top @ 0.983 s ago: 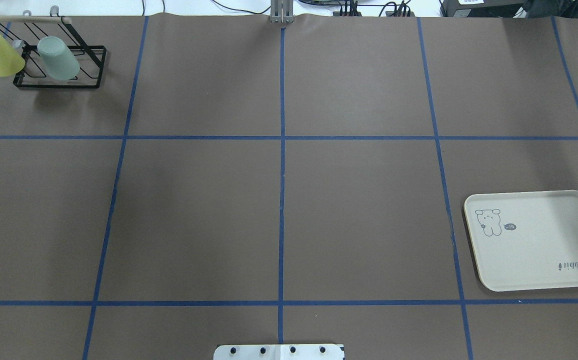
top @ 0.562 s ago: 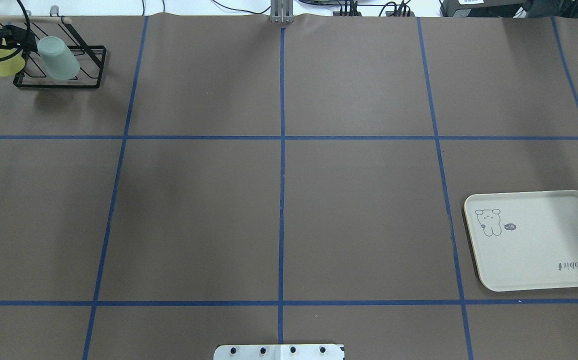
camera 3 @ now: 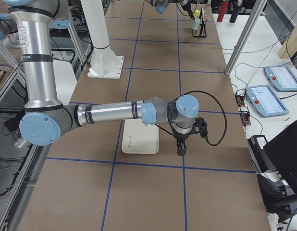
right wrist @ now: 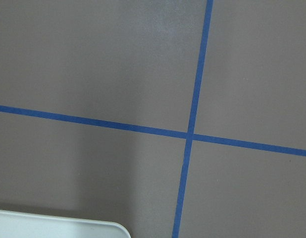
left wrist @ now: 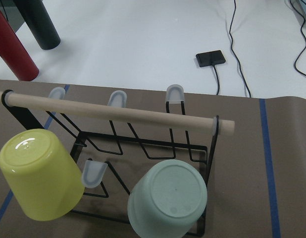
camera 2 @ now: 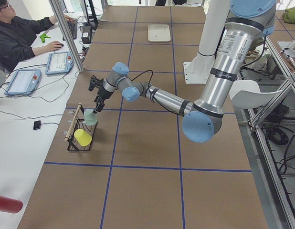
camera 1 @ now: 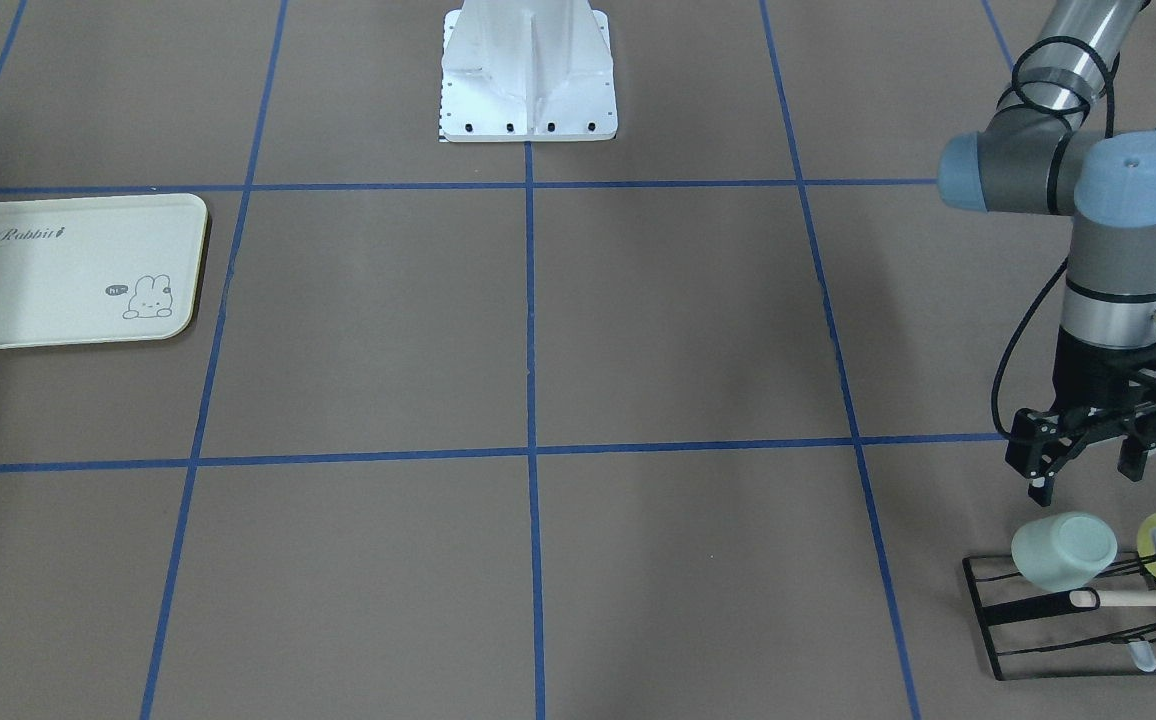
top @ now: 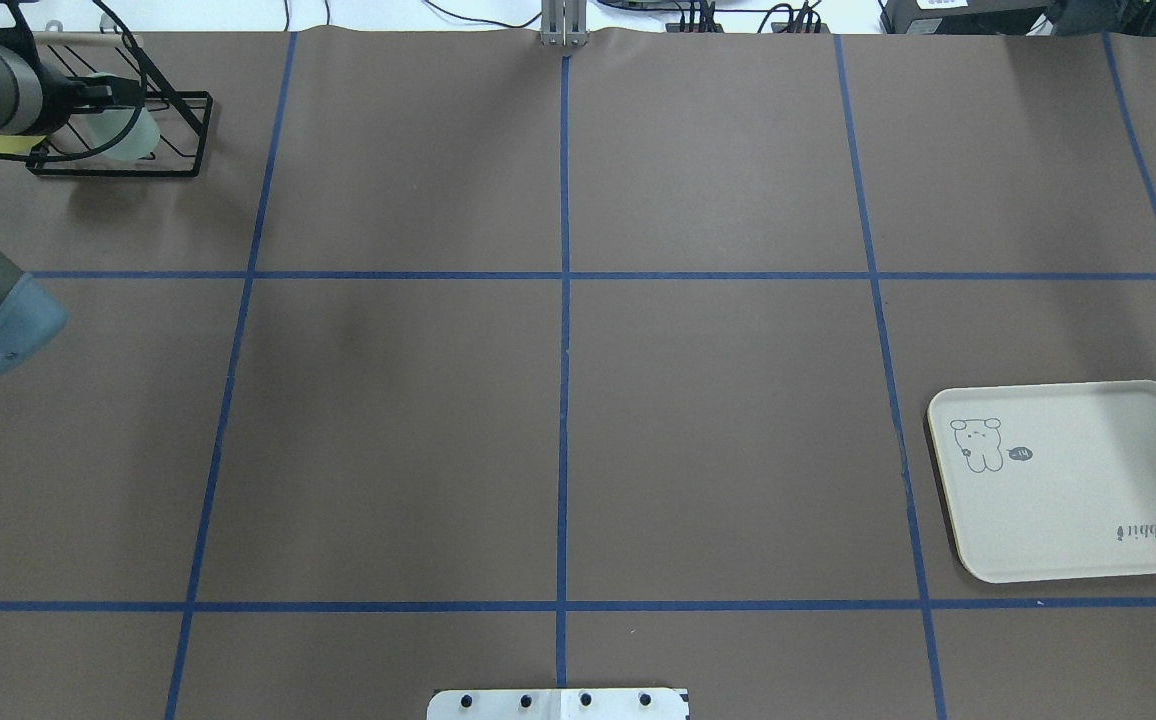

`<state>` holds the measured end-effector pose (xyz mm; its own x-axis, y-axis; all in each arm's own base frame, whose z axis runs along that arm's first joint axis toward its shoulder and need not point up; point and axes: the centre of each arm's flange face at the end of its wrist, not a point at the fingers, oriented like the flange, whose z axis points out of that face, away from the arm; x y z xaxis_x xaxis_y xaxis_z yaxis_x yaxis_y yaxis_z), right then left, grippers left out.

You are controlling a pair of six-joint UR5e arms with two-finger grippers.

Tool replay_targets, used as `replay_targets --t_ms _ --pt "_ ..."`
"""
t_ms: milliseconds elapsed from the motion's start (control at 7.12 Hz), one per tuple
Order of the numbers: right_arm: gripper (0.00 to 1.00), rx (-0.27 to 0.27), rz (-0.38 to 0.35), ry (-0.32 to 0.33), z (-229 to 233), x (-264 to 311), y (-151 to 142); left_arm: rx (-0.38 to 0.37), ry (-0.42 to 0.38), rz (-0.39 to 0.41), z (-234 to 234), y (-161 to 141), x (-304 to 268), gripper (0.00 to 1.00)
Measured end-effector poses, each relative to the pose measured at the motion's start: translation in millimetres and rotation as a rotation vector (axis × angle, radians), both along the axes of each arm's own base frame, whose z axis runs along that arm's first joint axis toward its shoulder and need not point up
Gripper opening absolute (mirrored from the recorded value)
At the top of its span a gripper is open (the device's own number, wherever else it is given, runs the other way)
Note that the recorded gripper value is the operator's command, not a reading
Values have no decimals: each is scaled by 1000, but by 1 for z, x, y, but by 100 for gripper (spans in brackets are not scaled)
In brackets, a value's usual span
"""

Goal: Left arm grabs green cup and hands to right arm on tray

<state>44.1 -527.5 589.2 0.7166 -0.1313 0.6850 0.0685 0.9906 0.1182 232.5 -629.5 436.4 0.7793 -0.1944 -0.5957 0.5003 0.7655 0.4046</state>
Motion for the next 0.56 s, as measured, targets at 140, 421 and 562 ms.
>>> replay_targets --t_ms 140,421,562 --pt "100 0 1 -2 0 0 0 8 -35 -15 3 -7 3 100" --pt "100 1 1 -4 -1 0 0 27 -98 -28 8 -17 4 100" --pt "100 1 0 -4 -1 0 0 33 -113 -33 6 -25 8 100"
